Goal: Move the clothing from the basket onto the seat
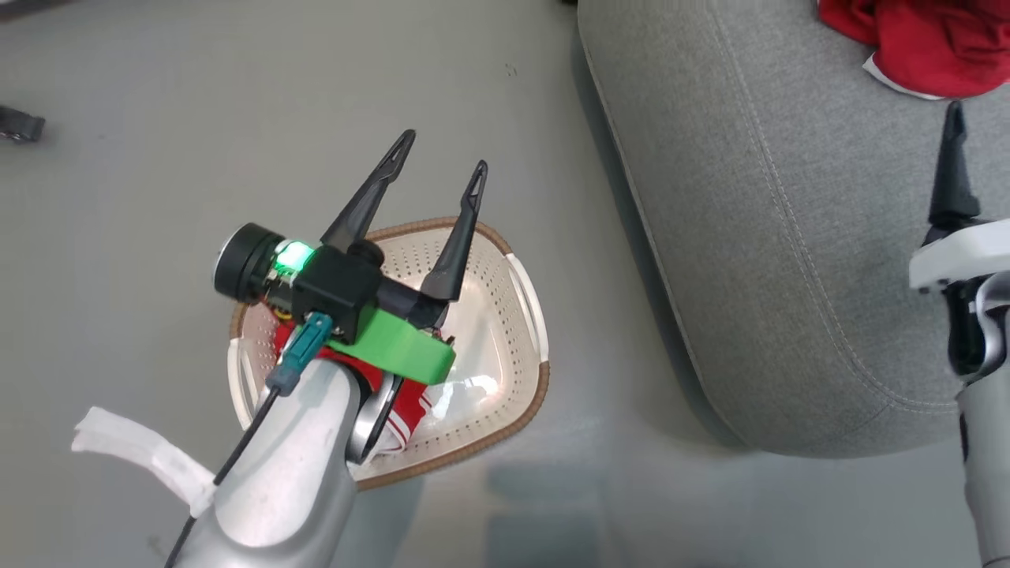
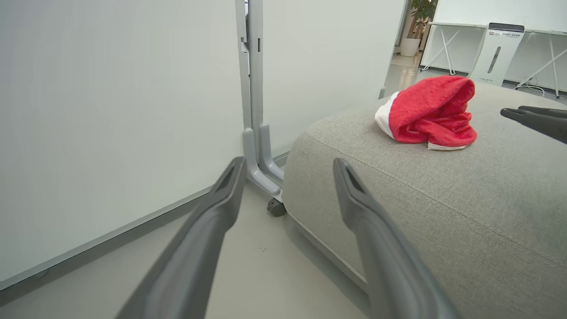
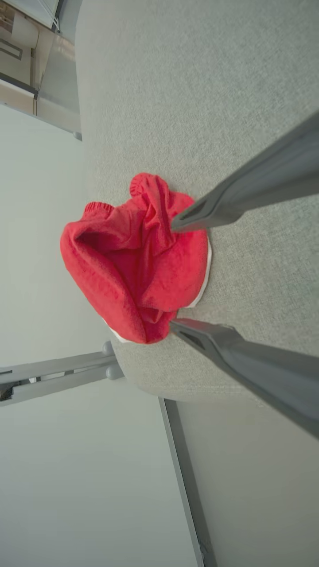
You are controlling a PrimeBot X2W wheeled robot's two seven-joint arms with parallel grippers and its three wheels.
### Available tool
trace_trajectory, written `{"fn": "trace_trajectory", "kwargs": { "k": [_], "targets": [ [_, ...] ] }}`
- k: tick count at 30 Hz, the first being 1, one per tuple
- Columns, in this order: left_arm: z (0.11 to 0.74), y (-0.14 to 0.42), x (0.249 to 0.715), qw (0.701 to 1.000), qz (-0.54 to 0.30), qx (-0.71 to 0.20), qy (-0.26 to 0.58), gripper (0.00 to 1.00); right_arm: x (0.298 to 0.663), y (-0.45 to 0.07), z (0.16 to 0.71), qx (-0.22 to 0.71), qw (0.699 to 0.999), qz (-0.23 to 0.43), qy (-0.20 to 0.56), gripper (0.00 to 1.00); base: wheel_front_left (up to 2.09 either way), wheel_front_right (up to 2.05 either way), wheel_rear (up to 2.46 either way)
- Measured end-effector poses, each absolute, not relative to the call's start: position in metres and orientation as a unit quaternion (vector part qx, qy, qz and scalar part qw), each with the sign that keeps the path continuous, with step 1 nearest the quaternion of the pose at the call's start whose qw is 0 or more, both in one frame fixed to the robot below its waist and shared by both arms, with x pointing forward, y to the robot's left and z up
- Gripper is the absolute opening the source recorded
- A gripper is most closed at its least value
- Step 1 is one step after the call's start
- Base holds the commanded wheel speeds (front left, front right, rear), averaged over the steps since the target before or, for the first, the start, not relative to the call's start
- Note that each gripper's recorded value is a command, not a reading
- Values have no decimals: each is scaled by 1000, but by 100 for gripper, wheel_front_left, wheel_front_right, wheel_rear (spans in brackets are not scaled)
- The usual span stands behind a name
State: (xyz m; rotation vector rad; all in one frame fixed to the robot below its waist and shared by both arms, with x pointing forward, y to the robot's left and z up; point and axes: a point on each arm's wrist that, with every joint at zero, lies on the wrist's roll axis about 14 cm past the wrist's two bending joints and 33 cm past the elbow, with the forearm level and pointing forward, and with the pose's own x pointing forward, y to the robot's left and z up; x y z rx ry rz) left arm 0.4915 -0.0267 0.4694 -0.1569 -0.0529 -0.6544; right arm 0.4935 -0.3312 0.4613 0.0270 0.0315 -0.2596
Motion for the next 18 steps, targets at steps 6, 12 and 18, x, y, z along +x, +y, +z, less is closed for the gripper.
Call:
{"fn": "trace_trajectory", "kwargs": {
  "k": [6,12,18],
  "targets": [
    [484,10,481,961,-263,-73,-31,100,486,-275,486,33,997,-64,-21,100,0,0,0],
    [502,49,473,975,-205,-67,-47,100,481,-225,516,48,997,-1,-64,100,0,0,0],
    [513,91,459,986,-145,-61,-57,100,473,-180,539,67,992,49,-97,100,0,0,0]
  ]
}}
